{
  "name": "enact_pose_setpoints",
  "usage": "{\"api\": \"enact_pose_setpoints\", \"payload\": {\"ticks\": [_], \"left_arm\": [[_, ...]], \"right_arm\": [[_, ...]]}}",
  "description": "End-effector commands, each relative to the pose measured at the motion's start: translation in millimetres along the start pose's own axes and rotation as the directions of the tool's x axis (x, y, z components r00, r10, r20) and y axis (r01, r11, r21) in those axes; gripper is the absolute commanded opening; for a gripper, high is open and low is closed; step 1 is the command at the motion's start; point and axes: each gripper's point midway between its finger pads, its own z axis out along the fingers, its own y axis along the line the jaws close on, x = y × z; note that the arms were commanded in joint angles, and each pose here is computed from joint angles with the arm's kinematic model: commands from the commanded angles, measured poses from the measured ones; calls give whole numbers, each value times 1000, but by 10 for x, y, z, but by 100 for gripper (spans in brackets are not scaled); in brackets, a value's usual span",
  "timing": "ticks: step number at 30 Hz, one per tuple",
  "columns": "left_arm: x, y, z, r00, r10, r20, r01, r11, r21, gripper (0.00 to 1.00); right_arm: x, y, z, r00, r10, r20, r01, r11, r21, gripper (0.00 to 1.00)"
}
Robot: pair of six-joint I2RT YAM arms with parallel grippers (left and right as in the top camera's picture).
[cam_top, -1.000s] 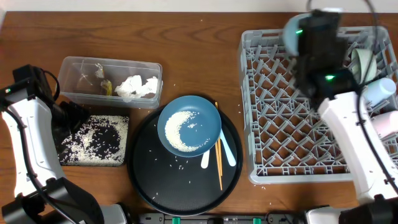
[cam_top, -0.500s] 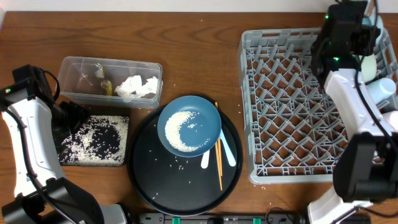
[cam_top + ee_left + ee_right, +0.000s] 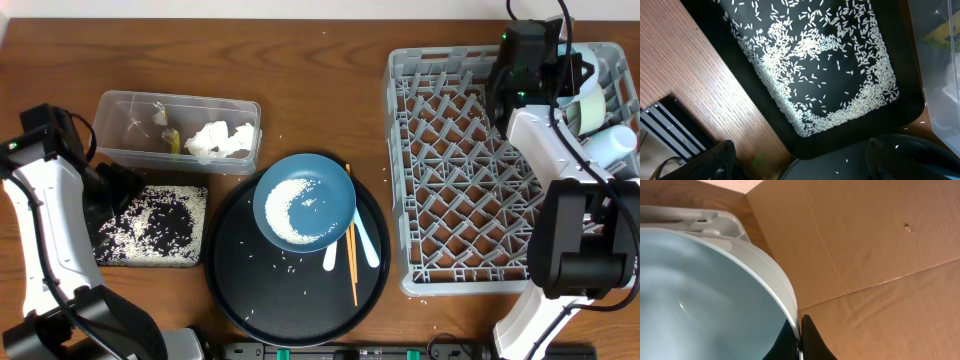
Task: Sort waste into correct bins and load items into the dishwasher rack
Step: 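Lower the light blue bowl into the rack and open the right gripper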
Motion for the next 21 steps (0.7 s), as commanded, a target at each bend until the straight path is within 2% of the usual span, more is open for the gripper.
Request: {"api": "enact_pose_setpoints", "payload": {"ticks": [1, 6, 21], "left_arm": [[-7, 9, -48, 1000, 9, 16, -9, 1000, 5, 85], [-7, 9, -48, 1000, 9, 16, -9, 1000, 5, 85], [-7, 9, -48, 1000, 9, 16, -9, 1000, 5, 85]], "right_arm": [[10, 83, -65, 1000, 1, -1, -1, 1000, -10, 1], [74, 182, -74, 1000, -12, -10, 11, 999, -53, 1], [72, 148, -71, 999, -45, -11, 45, 998, -36, 1]]}}
